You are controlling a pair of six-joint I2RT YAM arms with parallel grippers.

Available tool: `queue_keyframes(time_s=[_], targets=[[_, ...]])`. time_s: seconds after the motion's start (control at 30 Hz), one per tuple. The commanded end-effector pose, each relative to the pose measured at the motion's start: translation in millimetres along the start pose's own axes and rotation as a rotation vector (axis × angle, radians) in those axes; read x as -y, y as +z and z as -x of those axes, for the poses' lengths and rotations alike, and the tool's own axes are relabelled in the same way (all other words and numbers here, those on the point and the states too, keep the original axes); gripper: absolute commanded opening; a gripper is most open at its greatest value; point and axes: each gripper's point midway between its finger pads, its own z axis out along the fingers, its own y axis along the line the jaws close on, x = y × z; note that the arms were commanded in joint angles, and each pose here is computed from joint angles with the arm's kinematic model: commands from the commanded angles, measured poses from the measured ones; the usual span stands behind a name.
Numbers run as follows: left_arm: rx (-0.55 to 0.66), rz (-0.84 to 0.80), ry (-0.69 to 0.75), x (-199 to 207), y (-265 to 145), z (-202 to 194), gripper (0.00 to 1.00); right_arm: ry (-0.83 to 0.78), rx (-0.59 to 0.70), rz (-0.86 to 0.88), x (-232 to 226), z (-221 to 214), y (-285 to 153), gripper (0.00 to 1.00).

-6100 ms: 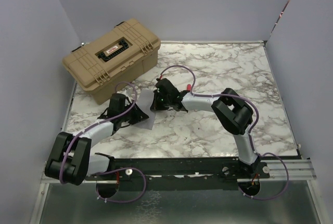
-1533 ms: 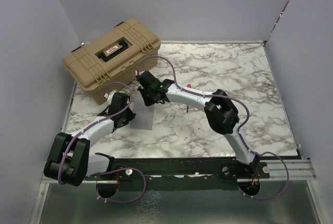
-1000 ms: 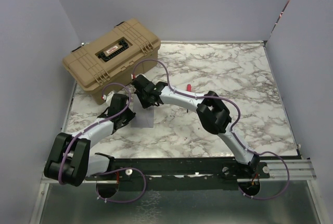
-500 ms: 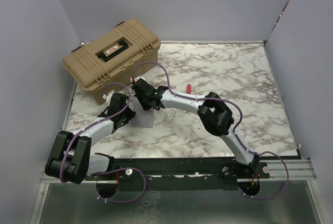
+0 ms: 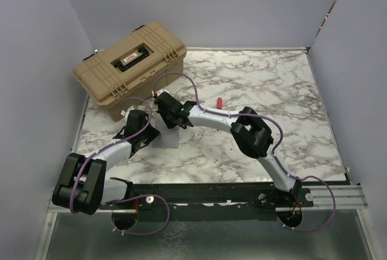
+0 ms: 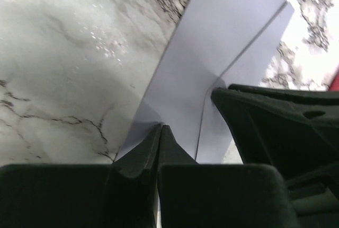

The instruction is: Place the letter into the envelope and seal it

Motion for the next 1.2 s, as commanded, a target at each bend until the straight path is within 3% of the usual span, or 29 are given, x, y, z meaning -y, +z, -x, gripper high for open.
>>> queue_keyframes(time_s=[0.0, 0.17, 0.4, 0.7, 1.17], targets=[[0.02, -0.162, 0.0, 28, -8, 4, 0.0, -0.107, -0.428, -0.002, 11, -146, 11, 0.12], [0.072, -0.215, -0.058, 40, -8, 17, 0.0, -0.14, -0.367, 0.041, 6, -131, 9, 0.11], [0.087, -0.068, -0.133, 10, 12, 17, 0.0, -0.195, -0.305, 0.101, 0, -121, 5, 0.11], [0.039, -0.025, -0.268, -7, 19, -2, 0.0, -0.224, -0.303, 0.106, 5, -129, 0, 0.11], [0.019, 0.065, -0.419, -32, 19, -20, 0.0, -0.281, -0.321, 0.148, 7, -154, -9, 0.24]])
